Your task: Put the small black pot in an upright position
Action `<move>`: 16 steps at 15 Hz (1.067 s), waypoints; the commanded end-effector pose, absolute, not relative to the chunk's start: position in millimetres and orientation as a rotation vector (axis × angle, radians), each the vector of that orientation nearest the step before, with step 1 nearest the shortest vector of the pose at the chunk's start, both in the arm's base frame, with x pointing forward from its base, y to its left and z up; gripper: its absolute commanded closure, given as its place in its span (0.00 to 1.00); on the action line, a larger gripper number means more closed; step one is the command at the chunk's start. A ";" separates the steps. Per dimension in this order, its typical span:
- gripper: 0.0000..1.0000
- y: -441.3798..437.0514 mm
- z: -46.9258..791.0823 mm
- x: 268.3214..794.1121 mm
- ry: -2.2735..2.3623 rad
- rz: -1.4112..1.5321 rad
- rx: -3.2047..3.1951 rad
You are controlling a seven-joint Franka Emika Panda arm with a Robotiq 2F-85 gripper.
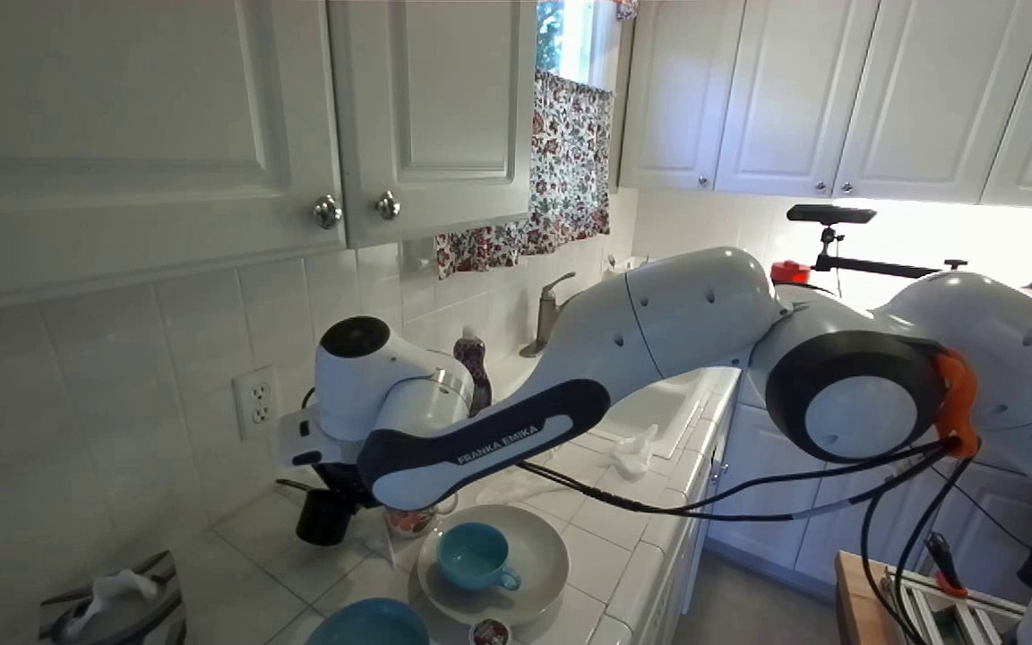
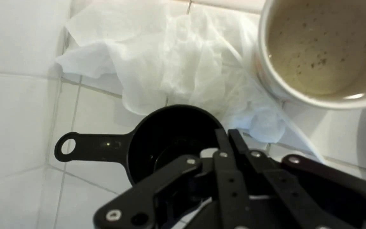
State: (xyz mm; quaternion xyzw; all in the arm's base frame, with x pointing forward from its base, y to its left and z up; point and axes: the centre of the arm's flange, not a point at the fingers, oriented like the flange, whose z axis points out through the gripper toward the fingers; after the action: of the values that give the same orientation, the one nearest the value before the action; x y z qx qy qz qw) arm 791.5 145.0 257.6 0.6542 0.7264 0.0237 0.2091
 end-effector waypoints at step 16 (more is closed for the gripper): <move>0.99 213.6 215.3 770.9 2.040 -0.332 1.387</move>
State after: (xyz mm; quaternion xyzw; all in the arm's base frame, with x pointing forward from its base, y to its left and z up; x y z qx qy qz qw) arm 766.7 208.3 228.8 0.5375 0.7799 -0.1024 0.3039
